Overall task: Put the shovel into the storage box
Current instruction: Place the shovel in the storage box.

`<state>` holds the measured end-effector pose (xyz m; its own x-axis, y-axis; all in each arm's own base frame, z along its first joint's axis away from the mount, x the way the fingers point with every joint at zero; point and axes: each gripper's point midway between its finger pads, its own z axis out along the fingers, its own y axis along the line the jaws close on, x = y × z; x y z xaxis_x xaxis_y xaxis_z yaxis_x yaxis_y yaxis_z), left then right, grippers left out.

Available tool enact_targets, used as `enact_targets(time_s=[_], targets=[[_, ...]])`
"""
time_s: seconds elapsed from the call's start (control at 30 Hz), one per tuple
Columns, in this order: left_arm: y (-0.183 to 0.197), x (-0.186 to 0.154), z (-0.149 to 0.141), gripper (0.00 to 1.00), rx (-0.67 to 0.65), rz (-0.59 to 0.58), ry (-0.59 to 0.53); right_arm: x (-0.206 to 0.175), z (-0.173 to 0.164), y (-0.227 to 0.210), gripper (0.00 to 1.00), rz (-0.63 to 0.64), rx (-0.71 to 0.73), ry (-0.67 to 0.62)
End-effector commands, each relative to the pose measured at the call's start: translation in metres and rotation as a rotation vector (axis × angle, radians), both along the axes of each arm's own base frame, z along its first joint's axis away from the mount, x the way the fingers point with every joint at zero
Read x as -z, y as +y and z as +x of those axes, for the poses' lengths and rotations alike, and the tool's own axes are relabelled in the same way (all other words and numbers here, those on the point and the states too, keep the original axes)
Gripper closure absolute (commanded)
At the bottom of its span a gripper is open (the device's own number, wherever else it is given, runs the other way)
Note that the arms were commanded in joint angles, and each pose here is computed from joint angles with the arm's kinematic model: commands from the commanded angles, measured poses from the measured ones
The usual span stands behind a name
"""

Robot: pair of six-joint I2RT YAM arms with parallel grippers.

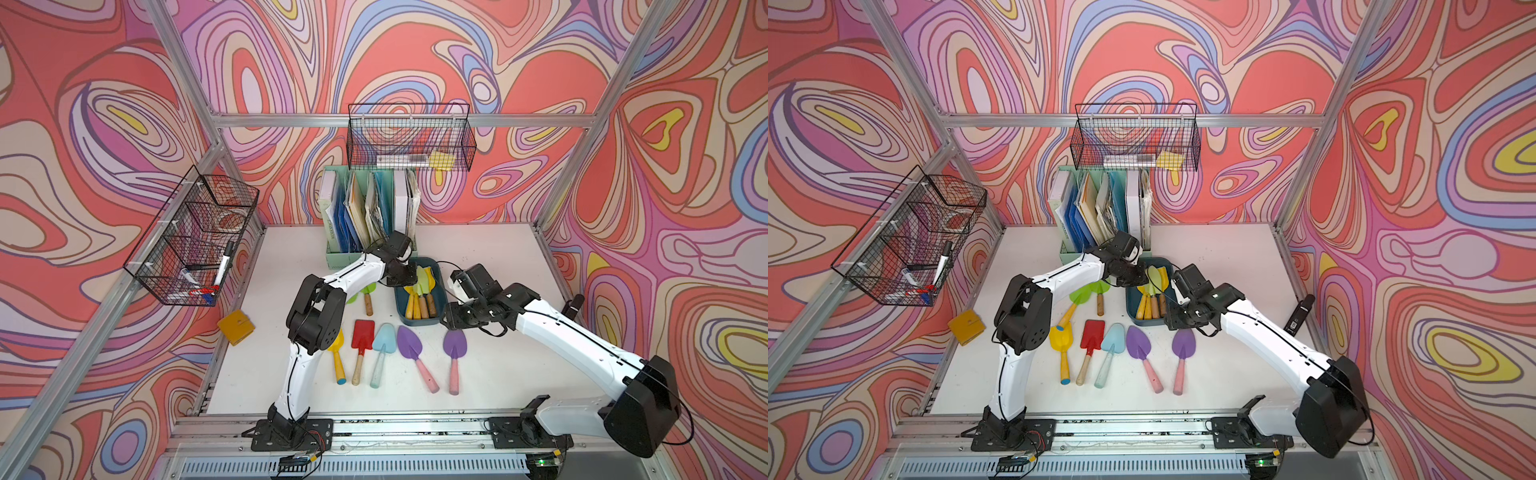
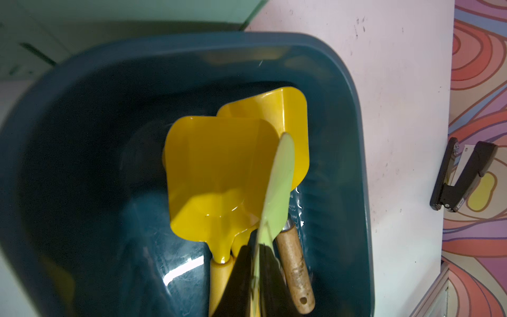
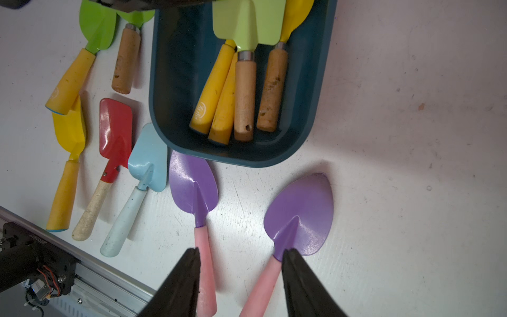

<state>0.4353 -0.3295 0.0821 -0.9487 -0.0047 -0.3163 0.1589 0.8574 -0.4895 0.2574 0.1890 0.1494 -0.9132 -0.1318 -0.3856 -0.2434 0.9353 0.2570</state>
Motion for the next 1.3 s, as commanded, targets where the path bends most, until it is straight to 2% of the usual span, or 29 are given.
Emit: enact_targets(time_s=[0.0,0.5,0.93,1.17,1.27], targets=[[0.002,0.002,0.003,0.85,-0.002,0.033,0.005,-0.002,0.000,-0.001,0.50,0.002,-0.005,-0.023],[0.008,0.003,0.002,0.81,-0.008,0.116,0.005,0.001,0.000,0.000,0.50,-0.001,-0.013,-0.020],[0.009,0.011,0.001,0.81,-0.014,0.143,0.014,-0.001,-0.002,-0.003,0.50,0.001,-0.006,-0.030],[0.004,-0.023,0.002,0.80,-0.005,0.115,-0.060,0.006,-0.005,-0.017,0.50,-0.054,0.071,0.000],[0.002,-0.049,-0.001,0.73,0.002,0.102,-0.116,0.013,-0.011,-0.031,0.51,-0.101,0.161,0.044]])
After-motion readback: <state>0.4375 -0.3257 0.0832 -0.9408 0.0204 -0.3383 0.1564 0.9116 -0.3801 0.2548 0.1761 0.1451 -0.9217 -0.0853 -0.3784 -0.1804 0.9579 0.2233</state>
